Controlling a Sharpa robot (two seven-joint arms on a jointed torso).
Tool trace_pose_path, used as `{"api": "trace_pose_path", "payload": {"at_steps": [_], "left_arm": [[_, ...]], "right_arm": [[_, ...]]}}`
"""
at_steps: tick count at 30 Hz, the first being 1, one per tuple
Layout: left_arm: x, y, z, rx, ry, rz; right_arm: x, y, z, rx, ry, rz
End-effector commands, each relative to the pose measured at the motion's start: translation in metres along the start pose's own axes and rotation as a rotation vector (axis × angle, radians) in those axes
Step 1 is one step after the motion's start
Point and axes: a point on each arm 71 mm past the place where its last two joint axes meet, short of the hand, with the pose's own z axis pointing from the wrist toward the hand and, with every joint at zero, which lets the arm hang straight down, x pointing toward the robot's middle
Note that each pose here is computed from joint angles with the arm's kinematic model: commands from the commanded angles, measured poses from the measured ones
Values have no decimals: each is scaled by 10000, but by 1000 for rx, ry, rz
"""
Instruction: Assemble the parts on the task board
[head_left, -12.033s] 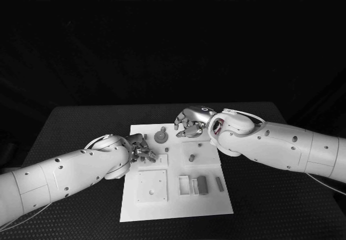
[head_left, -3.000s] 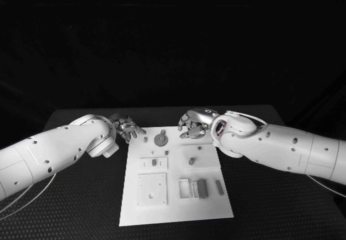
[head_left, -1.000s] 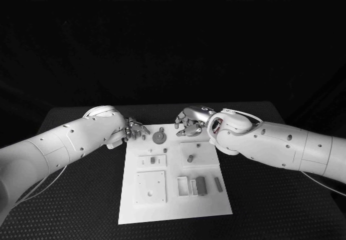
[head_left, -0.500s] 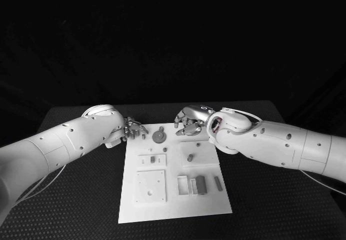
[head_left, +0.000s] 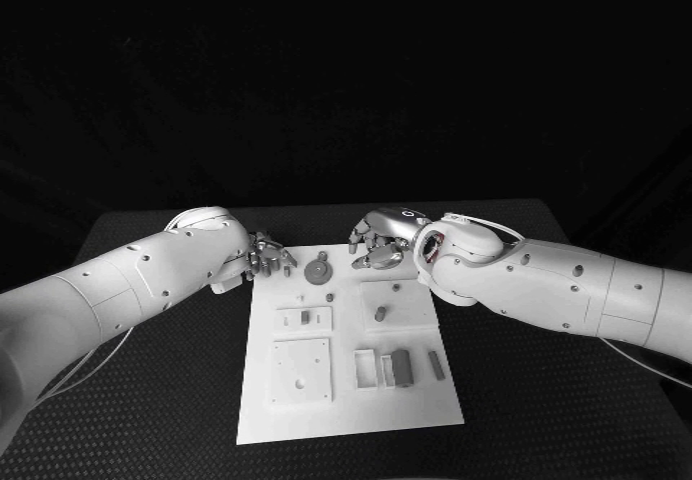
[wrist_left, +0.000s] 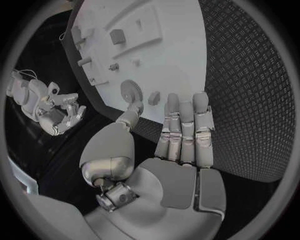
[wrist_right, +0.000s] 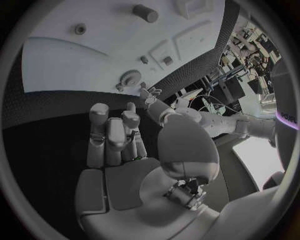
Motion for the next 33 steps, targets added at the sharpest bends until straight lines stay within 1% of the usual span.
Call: {"api": "trace_pose_path", "payload": {"at_steps": [1,9,18,28,33], "left_arm": [[34,-54,-4,26,37,14],[38,-54,4,24,42,8],[46,-77,7,28,39,7],[43,-68,33,19,31,2],[50,-47,49,13,33,0]], "right_arm": [[4,11,6,-5,5,-4],[1,12,5,-4,5,-3],[1,18,9,-6,5,-3],[0,21,8,-7,5,-3],[0,23,11,-7,5,-3]]}}
